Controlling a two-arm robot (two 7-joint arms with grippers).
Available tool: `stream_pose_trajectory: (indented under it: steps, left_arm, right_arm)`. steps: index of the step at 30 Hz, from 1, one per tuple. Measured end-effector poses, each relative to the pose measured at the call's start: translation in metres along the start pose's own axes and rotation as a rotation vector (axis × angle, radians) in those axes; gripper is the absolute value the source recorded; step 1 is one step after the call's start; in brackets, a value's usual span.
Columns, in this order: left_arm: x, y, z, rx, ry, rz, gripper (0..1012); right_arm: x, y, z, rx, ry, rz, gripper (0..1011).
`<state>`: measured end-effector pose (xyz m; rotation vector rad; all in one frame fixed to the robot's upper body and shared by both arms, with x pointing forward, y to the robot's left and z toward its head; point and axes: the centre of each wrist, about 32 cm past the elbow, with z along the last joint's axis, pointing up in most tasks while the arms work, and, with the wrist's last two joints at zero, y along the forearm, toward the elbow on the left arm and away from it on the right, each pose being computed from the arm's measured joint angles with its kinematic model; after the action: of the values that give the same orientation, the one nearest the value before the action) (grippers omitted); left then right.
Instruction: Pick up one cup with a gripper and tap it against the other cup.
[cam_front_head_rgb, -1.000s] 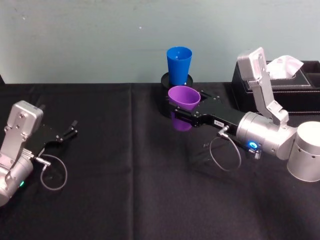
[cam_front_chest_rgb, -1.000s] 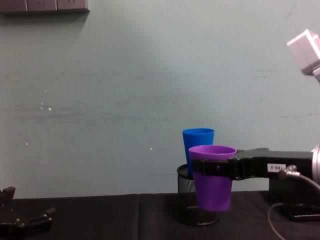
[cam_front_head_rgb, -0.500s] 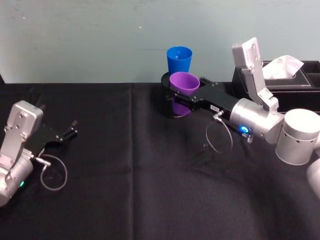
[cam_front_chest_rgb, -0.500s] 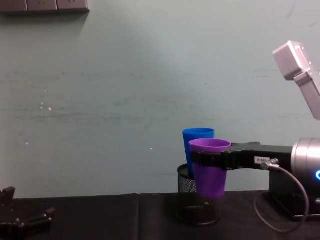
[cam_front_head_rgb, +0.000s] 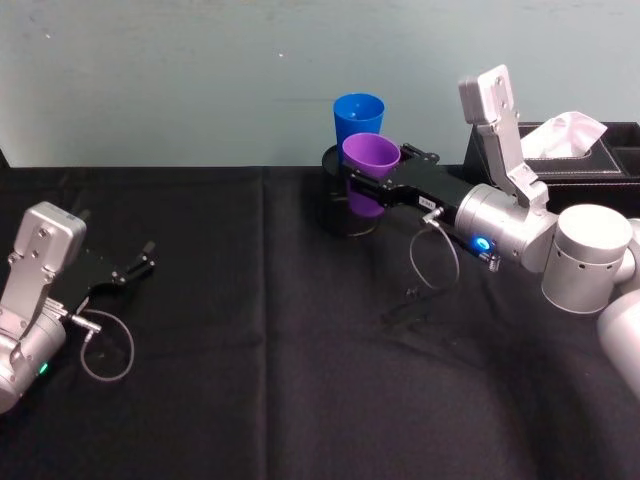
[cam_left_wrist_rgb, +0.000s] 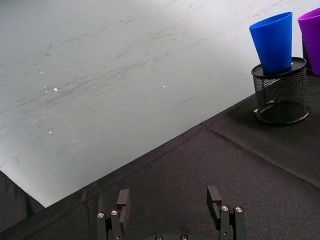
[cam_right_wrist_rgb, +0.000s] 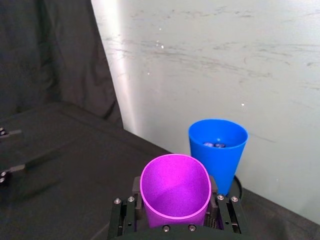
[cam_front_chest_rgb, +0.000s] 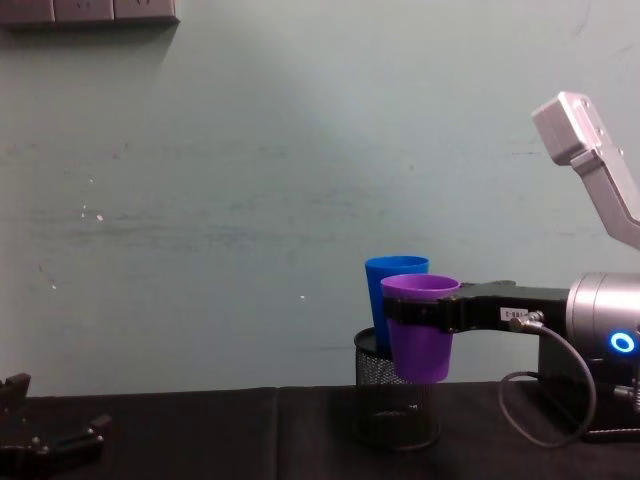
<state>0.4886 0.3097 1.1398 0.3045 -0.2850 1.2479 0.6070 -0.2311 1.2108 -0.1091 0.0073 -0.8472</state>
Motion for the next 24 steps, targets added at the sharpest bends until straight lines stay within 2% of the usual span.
stream_pose_trajectory:
  steps: [8,24]
  left_arm:
    - [0.0000,0.0000,0.0000,0.000,0.000,0.000,1000]
    - [0.0000,0.0000,0.0000,0.000,0.000,0.000,1000]
  right_arm:
    - [0.009,0.008,0.004,0.012,0.004,-0.017,724]
    - [0.018,0.019,0.007,0.019,0.025,-0.021,724]
